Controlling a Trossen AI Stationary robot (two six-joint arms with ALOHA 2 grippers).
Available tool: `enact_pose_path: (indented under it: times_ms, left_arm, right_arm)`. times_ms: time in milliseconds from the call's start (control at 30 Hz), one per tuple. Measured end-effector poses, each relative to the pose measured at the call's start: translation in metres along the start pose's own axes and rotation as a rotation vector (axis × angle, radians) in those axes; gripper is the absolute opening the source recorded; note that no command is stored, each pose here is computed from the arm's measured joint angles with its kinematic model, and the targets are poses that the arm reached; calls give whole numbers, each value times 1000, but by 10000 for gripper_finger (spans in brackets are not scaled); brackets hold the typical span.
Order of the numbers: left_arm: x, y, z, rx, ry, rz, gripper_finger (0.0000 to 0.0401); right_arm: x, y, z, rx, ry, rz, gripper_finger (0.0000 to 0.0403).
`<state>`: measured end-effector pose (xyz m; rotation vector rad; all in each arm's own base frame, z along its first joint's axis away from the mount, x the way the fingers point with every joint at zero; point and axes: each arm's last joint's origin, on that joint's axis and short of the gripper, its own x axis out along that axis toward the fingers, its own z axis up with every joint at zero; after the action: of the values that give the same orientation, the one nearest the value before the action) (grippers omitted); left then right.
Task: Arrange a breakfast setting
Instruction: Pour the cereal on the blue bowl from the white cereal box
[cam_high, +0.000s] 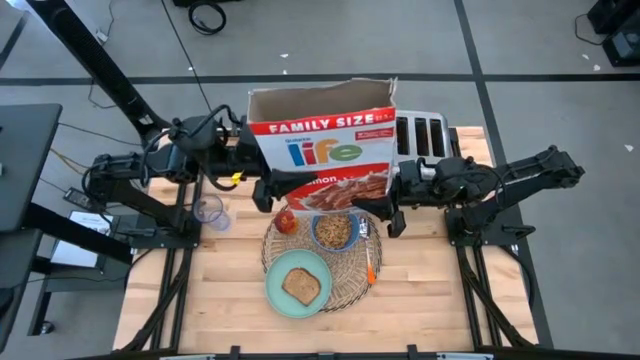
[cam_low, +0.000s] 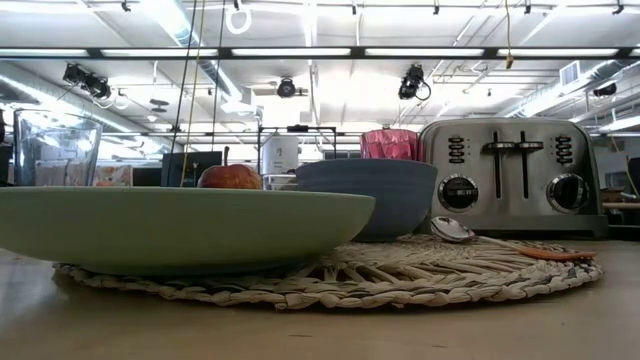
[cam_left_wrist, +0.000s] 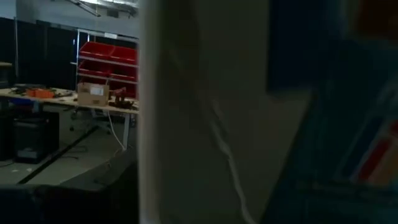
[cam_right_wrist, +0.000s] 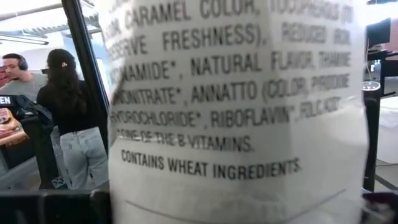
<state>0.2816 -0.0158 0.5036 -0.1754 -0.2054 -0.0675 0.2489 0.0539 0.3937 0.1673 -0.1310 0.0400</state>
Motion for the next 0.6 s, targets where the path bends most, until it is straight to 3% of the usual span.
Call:
enact_pose_path:
  times_ms: [133,300,600]
  left_arm:
    - [0,-1,0,-6,0,-7,304]
    - [0,-4,-1,-32,6,-15,259]
    - [2,1,-6,-17,47,3,127]
  right_arm:
    - [0,0,0,8,5,-5,211]
    - [0,0,-1,6,15,-3,211]
    - [0,-1,-8,-9,71,-62,254]
